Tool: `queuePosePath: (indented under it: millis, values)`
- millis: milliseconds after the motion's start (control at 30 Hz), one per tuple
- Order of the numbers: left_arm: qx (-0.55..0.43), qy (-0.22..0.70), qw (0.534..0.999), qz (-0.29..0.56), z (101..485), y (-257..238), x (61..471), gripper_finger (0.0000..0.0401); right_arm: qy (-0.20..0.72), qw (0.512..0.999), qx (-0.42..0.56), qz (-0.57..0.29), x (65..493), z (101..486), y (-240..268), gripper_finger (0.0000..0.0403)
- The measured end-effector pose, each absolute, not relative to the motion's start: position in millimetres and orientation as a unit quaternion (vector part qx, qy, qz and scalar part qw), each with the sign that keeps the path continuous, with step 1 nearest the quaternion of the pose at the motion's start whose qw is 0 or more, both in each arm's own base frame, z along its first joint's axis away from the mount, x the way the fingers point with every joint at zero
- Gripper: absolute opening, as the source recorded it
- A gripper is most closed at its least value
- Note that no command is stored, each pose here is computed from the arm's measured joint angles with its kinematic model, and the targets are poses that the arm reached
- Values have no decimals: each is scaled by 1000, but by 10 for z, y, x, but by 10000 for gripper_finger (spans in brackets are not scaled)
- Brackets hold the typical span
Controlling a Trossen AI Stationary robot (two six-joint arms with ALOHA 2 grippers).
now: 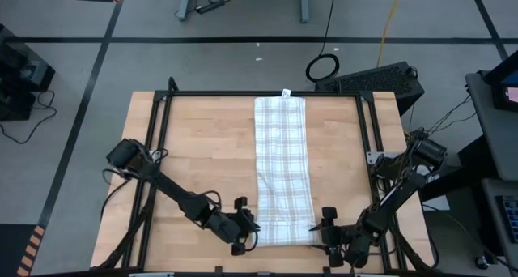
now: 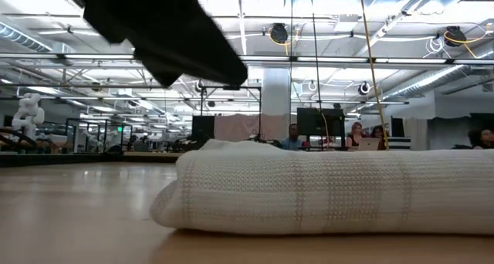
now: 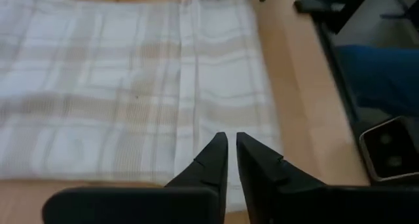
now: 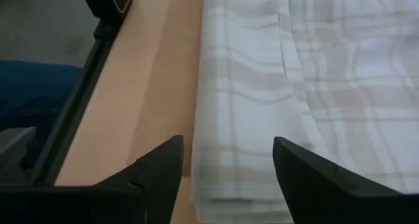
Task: Roll towel into tight, uniform cylinder
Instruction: Roll the white towel
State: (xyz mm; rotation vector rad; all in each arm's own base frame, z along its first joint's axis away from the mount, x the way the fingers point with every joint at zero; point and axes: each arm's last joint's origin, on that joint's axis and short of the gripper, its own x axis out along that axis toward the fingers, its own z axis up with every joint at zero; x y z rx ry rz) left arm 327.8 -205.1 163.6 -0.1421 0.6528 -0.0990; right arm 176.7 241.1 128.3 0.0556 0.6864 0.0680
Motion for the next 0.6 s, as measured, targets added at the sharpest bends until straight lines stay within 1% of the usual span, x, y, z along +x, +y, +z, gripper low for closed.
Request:
queuePosePath:
  millis: [133, 233, 333, 600]
  values:
    - [-73, 317, 944, -49, 1658, -2055, 3275, 50, 326, 944, 36, 39, 1760, 1384, 2400, 243]
    - [-84, 317, 944, -45, 1659, -2062, 3270, 67, 317, 947, 40, 43, 1754, 1463, 2388, 253]
    - [-84, 310, 946, -39, 1667, -2068, 3270, 95, 314, 948, 41, 45, 1749, 1498, 2380, 256]
    - [-77, 281, 955, -49, 1716, -2129, 3272, 188, 311, 948, 39, 45, 1750, 1510, 2378, 248]
